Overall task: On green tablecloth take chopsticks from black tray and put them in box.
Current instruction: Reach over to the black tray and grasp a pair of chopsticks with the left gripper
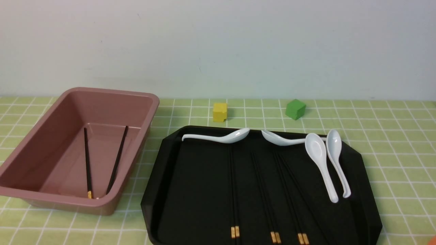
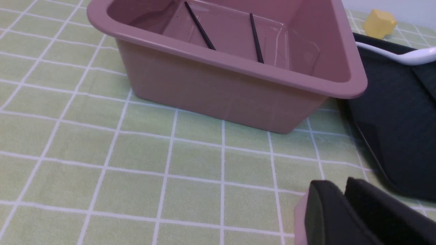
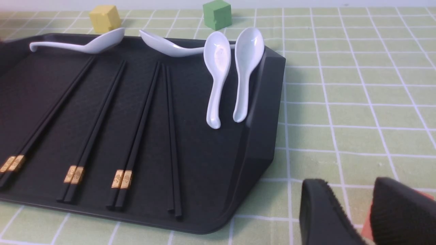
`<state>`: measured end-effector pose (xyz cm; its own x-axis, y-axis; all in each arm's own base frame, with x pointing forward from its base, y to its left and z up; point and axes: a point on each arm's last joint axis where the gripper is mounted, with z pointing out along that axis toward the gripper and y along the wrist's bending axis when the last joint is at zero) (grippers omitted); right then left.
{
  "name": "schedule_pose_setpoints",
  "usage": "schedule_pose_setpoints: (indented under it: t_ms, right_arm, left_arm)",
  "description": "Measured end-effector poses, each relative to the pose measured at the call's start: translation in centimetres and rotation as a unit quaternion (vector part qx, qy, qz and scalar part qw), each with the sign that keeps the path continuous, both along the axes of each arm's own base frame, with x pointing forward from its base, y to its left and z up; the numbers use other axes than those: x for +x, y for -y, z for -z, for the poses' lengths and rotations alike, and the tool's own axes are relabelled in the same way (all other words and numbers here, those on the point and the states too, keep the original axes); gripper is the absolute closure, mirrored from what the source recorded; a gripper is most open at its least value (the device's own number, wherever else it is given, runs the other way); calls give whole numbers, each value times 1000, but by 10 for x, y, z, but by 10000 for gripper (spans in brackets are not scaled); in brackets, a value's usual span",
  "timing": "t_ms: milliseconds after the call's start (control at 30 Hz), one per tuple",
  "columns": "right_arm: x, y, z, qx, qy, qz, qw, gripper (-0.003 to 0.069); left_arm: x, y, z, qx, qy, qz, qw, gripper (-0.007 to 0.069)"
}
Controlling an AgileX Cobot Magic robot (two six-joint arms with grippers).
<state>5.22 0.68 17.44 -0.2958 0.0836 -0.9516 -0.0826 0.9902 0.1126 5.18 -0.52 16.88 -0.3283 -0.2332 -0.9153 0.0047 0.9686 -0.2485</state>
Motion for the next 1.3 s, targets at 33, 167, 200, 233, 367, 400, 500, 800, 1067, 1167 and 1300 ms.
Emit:
schedule_pose_setpoints:
  t_ms: [33, 167, 200, 233, 367, 400, 500, 800, 1067, 1167, 1300]
  right_arm:
    - [0, 0, 0, 0, 0, 0, 1000, 419]
    - [0, 0, 0, 0, 0, 0, 1000, 419]
    - [0, 0, 0, 0, 0, 0, 1000, 419]
    - [0, 0, 0, 0, 0, 0, 1000, 419]
    - [0, 0, 0, 0, 0, 0, 1000, 419]
    - [0, 0, 0, 0, 0, 0, 1000, 419]
    - [0, 0, 0, 0, 0, 0, 1000, 419]
    - [0, 0, 0, 0, 0, 0, 1000, 419]
    - [0, 0, 0, 0, 0, 0, 1000, 419]
    - [0, 0, 0, 0, 0, 0, 1000, 419]
    - [0, 0, 0, 0, 0, 0, 1000, 419]
  left_arm:
    - [0, 0, 0, 0, 0, 0, 1000, 533]
    - [0, 0, 0, 0, 0, 0, 1000, 531]
    - [0, 0, 0, 0, 0, 0, 1000, 529]
    - [0, 0, 0, 0, 0, 0, 1000, 529]
    - [0, 0, 0, -2, 0, 0, 1000, 522]
    - [0, 0, 0, -6, 1, 0, 1000, 522]
    - [0, 4, -1, -92, -3, -8, 996, 519]
    - [-3, 25, -12, -591, -85, -41, 801, 512]
    - [-3, 28, -19, -680, -92, -36, 727, 504]
    - [-5, 29, -31, -645, -71, -6, 761, 504]
    - [-13, 28, -78, -589, 9, 54, 806, 536]
